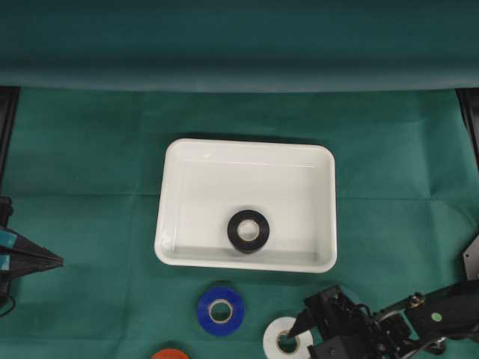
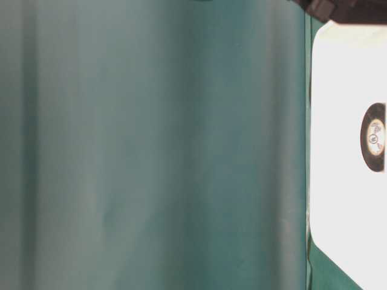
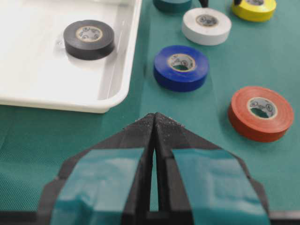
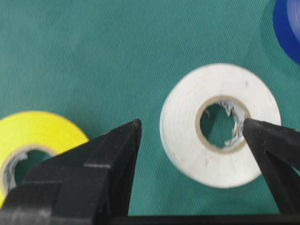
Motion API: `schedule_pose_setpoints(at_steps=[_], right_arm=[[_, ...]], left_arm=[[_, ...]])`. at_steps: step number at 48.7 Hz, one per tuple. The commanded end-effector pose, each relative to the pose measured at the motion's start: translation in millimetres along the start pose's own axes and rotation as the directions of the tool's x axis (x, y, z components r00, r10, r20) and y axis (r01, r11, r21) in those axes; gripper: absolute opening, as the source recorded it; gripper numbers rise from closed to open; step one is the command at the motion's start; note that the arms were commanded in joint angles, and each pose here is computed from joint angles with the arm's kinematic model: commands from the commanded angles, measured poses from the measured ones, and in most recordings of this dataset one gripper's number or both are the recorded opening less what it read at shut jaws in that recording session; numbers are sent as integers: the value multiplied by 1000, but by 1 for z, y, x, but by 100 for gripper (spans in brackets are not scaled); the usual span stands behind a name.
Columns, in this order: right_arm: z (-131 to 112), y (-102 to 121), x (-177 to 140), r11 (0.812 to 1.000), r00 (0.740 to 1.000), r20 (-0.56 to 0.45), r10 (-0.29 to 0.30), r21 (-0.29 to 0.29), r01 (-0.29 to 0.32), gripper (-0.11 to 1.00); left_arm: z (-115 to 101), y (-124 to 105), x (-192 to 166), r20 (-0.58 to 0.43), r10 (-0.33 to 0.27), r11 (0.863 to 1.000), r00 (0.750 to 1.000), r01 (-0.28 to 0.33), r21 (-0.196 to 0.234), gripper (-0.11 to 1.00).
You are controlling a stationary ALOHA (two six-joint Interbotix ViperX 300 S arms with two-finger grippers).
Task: Put the tape into the white case with the right arm.
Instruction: 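Move the right gripper to the white tape roll and grasp it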
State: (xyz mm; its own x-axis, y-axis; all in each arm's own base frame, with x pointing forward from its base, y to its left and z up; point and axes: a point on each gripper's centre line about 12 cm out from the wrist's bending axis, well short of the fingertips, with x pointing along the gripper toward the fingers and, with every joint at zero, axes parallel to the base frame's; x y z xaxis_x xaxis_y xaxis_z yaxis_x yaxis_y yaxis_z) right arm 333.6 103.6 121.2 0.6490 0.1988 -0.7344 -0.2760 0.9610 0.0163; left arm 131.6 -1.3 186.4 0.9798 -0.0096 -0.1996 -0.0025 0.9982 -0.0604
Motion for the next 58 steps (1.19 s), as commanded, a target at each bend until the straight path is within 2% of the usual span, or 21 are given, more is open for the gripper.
schedule_pose_setpoints(at_steps=[1, 15, 31, 52, 56, 58], right_arm=[[13, 2, 0, 1000, 999, 33, 4, -5, -4, 65], [11, 2, 1, 1000, 1000, 26, 4, -5, -4, 65], [0, 1, 20, 1000, 1000, -28, 3, -4, -3, 65], [2, 2, 24, 1000, 1000, -28, 5, -8, -5, 65], [2, 2, 25, 1000, 1000, -28, 4, -7, -4, 60], [3, 1, 24, 1000, 1000, -28, 3, -7, -3, 51]], left_arm=[[4, 0, 0, 8, 3, 1000, 1000, -3, -2, 0], [4, 0, 0, 6, 3, 1000, 1000, -3, -2, 0], [3, 0, 1, 5, 3, 1000, 1000, -3, -2, 0], [3, 0, 0, 6, 1, 1000, 1000, -1, -2, 0], [3, 0, 1, 5, 1, 1000, 1000, -1, -2, 0], [4, 0, 0, 6, 3, 1000, 1000, -3, -2, 0]])
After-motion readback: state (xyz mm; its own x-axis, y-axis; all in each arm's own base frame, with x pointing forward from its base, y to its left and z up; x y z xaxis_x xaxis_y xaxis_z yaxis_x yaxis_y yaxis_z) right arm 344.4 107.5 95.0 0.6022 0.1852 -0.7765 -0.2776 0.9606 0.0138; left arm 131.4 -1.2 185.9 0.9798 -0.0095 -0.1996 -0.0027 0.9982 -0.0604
